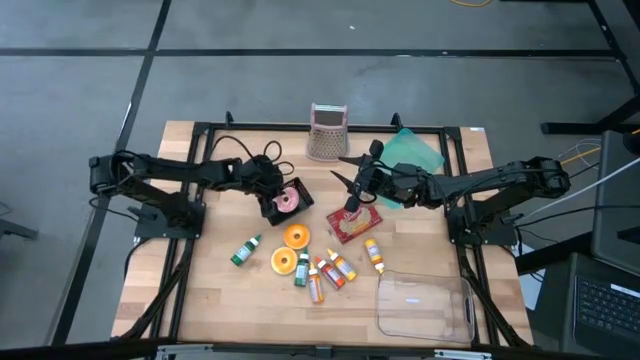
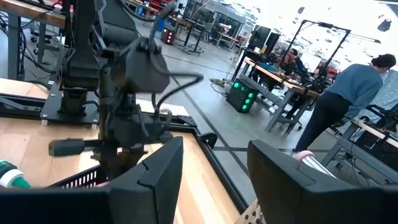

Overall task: Pick & Place Food Item
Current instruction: Put the pink donut into the black bin, then put the bottom yellow donut into the black bin

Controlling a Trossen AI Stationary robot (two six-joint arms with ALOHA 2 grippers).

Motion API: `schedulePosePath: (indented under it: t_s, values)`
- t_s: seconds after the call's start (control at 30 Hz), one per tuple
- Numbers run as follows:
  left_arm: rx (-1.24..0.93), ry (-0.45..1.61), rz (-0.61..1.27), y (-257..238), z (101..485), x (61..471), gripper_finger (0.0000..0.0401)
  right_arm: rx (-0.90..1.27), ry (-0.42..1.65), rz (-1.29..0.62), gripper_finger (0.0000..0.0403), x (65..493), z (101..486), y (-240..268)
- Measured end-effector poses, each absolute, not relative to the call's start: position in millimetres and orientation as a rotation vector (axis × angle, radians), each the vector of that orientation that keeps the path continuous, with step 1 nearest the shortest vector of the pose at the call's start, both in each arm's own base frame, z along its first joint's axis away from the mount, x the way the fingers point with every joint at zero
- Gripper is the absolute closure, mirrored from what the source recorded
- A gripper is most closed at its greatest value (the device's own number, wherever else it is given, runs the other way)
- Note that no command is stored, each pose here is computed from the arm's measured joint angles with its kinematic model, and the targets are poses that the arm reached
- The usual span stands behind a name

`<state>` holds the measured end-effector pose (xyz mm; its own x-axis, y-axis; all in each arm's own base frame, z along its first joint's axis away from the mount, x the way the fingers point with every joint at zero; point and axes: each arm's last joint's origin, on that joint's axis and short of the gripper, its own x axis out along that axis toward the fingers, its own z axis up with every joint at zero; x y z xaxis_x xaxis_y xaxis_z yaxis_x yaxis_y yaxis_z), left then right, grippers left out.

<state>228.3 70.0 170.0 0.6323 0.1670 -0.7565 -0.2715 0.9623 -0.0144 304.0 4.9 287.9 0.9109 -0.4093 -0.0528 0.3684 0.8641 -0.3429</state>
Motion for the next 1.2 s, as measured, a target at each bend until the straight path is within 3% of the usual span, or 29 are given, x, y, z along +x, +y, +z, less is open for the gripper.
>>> schedulePosePath:
  t_s: [0.43,0.97,1.2]
  values:
    - [-0.179,0.923,0.214,74,135,245,0.0383,-0.332,0.119,-0.408,0.0225,304,289,5]
    - [-0.133,0.787,0.199,72,165,240,0.0231,-0.338,0.12,-0.408,0.0225,304,288,5]
    - [0.038,0.711,0.104,58,182,241,0.0203,-0.339,0.121,-0.408,0.0225,304,288,5]
